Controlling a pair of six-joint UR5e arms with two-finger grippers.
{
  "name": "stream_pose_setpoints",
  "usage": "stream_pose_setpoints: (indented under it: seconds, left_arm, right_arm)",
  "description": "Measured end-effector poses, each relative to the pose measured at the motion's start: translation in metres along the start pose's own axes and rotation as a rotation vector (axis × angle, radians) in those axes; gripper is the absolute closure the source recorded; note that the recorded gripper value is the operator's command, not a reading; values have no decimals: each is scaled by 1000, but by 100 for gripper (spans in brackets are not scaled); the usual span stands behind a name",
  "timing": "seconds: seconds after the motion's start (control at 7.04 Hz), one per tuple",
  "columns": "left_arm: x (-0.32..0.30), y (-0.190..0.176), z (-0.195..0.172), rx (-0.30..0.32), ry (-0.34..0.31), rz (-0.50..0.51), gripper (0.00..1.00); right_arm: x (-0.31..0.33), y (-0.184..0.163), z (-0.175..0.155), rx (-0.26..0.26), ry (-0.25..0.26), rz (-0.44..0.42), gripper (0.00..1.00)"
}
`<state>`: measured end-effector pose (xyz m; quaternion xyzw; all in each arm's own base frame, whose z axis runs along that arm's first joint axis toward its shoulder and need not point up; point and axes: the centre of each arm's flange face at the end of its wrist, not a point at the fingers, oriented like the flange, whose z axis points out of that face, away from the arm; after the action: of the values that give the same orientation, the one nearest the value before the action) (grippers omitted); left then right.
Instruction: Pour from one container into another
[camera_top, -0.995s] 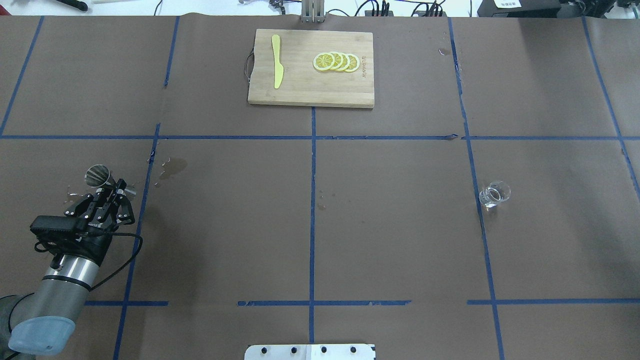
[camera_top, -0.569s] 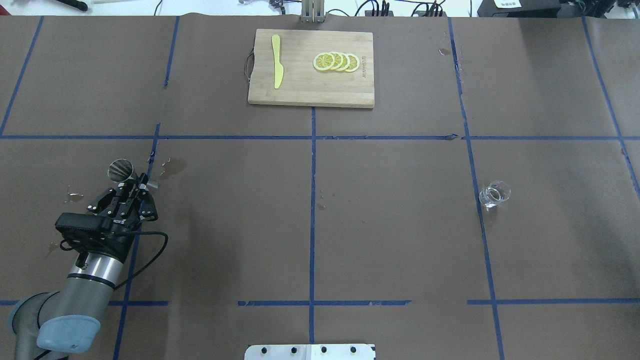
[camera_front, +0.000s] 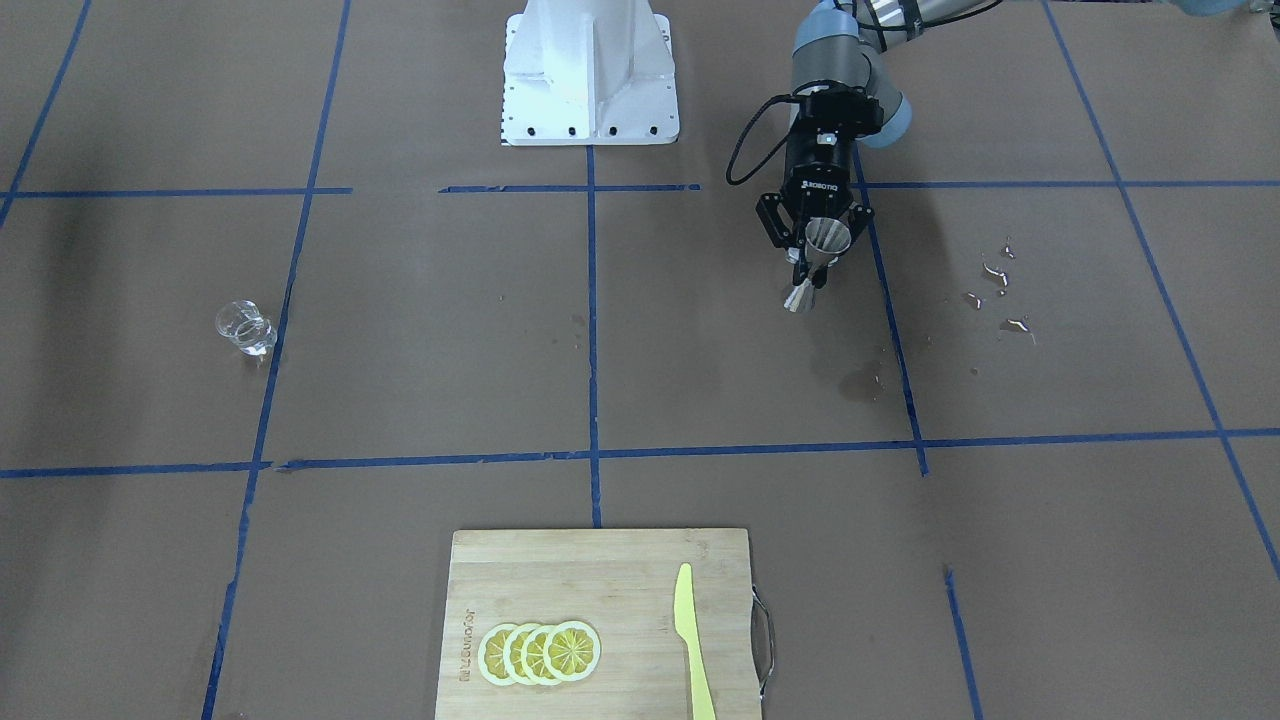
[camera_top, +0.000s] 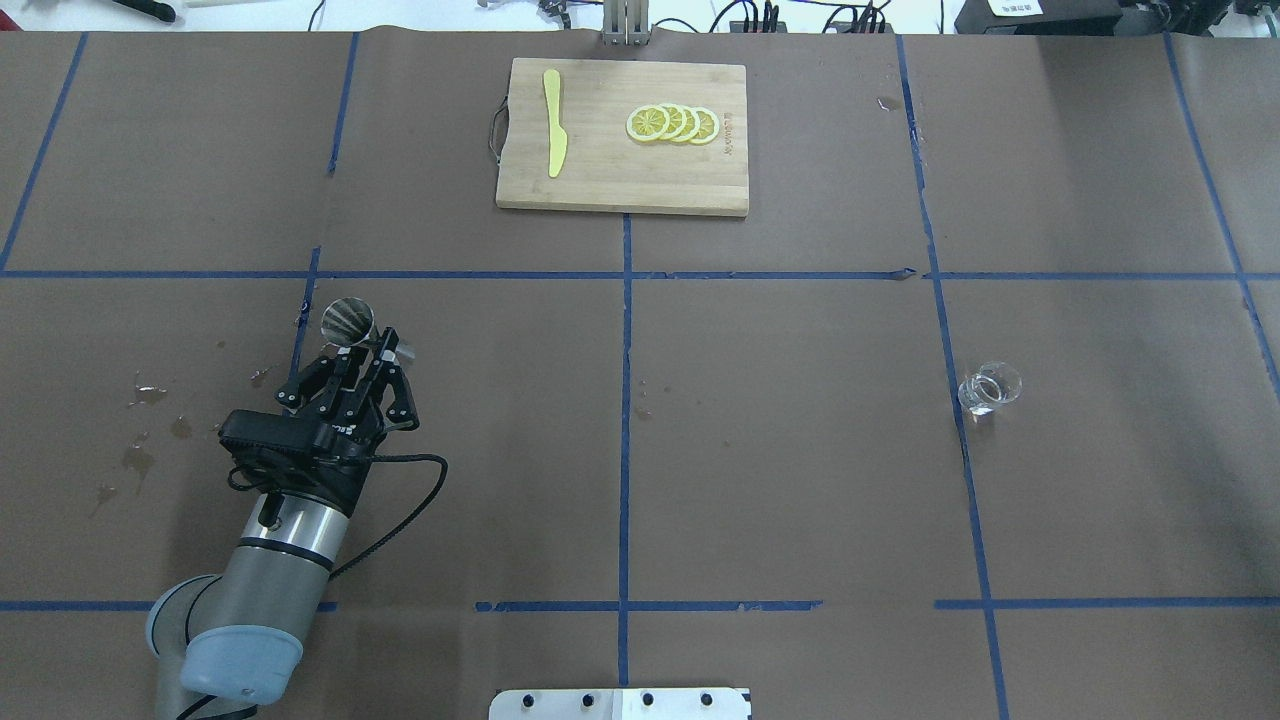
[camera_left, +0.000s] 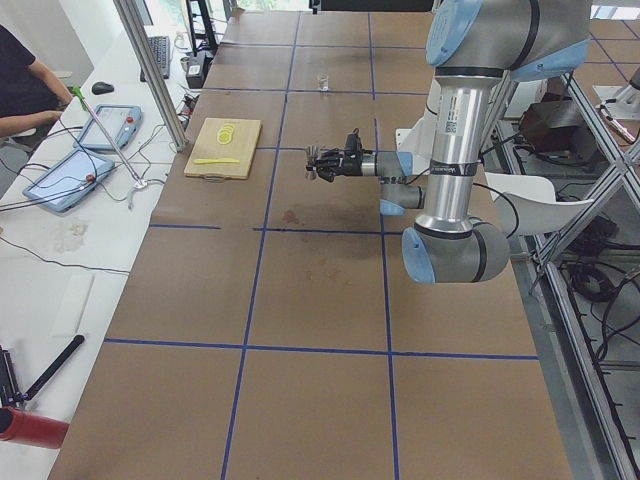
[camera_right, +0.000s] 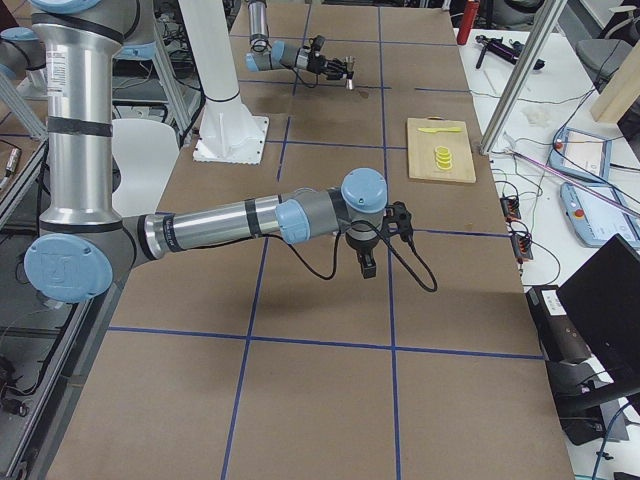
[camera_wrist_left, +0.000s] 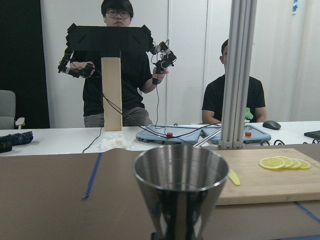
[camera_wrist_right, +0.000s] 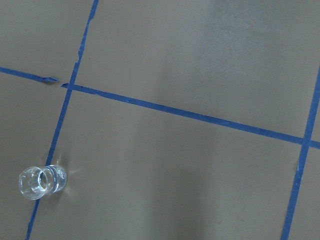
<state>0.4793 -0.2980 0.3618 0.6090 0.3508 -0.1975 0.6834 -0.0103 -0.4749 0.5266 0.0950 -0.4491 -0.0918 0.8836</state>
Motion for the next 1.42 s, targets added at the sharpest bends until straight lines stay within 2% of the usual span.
stream_pose_setpoints:
  seconds: [0.43, 0.71, 0.99, 1.42]
  left_arm:
    - [27, -9, 2, 8, 22, 15, 100]
    - [48, -7, 0, 2, 37, 1, 100]
    - [69, -2, -1, -27, 75, -12, 100]
    - [78, 6, 7, -74, 119, 3, 100]
  right_arm:
    - [-22, -5, 11, 24, -19, -55, 0]
    - [-52, 11, 38, 76, -60, -65, 0]
    - [-77, 31, 62, 101, -104, -46, 0]
    - [-132, 43, 103, 125, -137, -66, 0]
